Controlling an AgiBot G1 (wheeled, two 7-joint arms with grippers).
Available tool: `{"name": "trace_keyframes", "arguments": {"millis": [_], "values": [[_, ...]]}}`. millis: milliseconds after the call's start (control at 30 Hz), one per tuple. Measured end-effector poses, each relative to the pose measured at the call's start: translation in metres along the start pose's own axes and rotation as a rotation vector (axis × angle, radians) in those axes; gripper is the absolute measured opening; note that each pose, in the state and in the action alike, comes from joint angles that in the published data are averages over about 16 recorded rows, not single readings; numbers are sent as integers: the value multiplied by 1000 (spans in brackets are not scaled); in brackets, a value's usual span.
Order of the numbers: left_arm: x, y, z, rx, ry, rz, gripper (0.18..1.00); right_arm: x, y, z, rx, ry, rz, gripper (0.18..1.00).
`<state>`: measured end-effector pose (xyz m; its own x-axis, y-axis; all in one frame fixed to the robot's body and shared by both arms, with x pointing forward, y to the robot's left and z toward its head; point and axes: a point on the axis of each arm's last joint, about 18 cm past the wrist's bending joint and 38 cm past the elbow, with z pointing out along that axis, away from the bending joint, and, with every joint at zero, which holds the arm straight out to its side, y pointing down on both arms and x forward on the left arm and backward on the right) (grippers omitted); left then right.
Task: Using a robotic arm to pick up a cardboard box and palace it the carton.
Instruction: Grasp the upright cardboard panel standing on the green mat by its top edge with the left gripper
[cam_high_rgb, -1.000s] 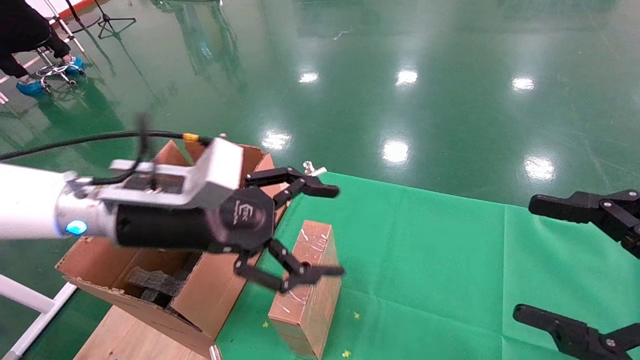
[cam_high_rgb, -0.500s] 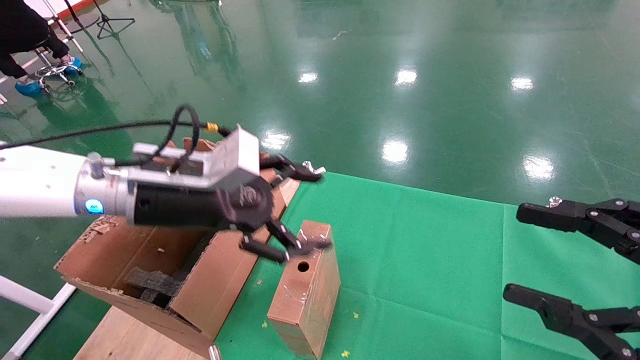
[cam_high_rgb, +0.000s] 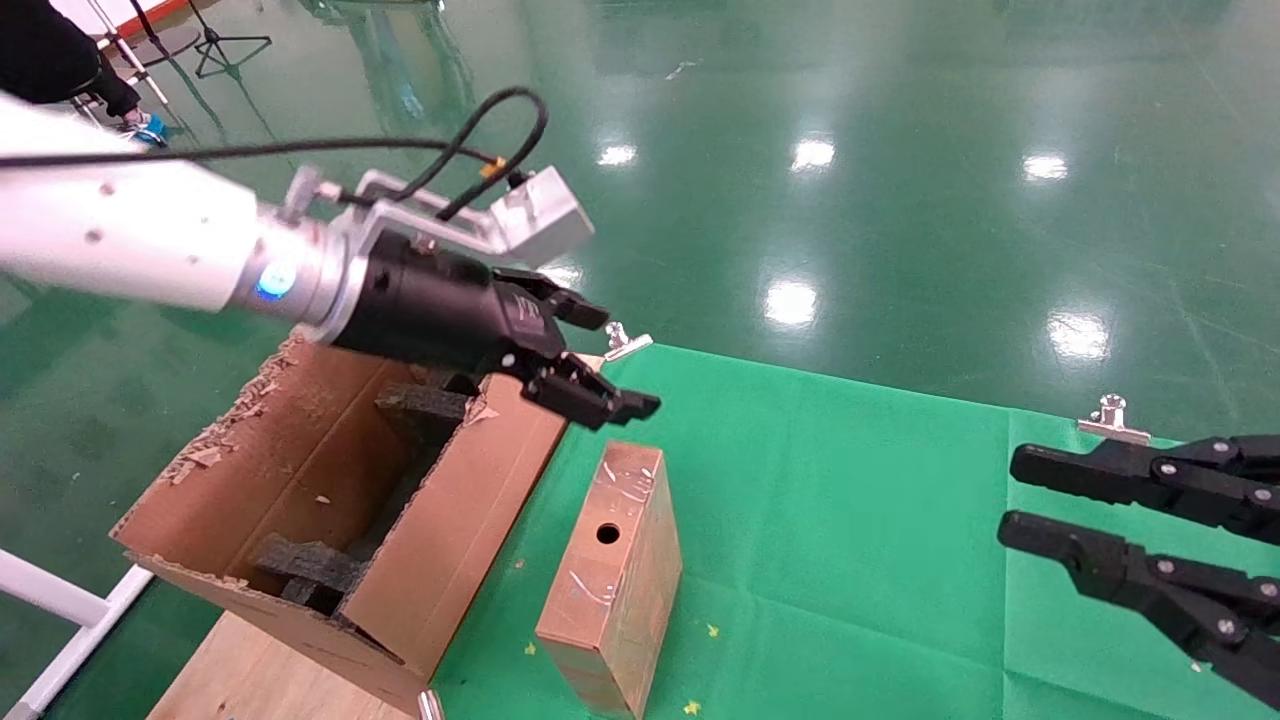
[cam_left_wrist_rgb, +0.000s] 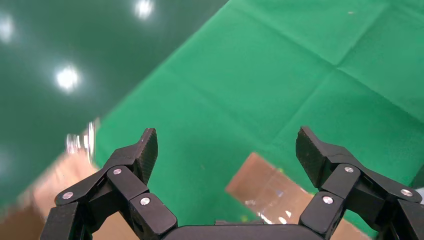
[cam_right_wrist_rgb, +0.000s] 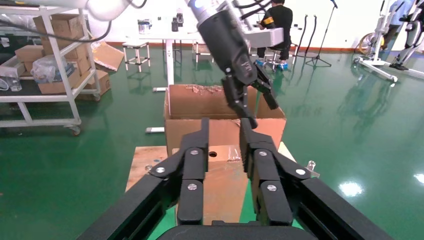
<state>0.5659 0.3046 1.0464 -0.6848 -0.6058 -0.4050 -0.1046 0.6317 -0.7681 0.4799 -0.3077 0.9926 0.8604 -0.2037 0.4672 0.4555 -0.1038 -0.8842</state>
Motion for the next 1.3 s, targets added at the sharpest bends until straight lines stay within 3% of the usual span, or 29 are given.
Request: {"name": "trace_keyframes", "arguments": {"millis": [233,567,867,1300], "values": [[9,-17,11,-147,-26,-229,1001,0,0,0,0,0,0,304],[33,-11,35,-313,-9,-429,1001,0,0,0,0,0,0,211],[46,1,56,-400,-10,-494,1001,0,0,0,0,0,0,191],[53,6,73,-438,-8,-464,1001,0,0,0,0,0,0,191]]}}
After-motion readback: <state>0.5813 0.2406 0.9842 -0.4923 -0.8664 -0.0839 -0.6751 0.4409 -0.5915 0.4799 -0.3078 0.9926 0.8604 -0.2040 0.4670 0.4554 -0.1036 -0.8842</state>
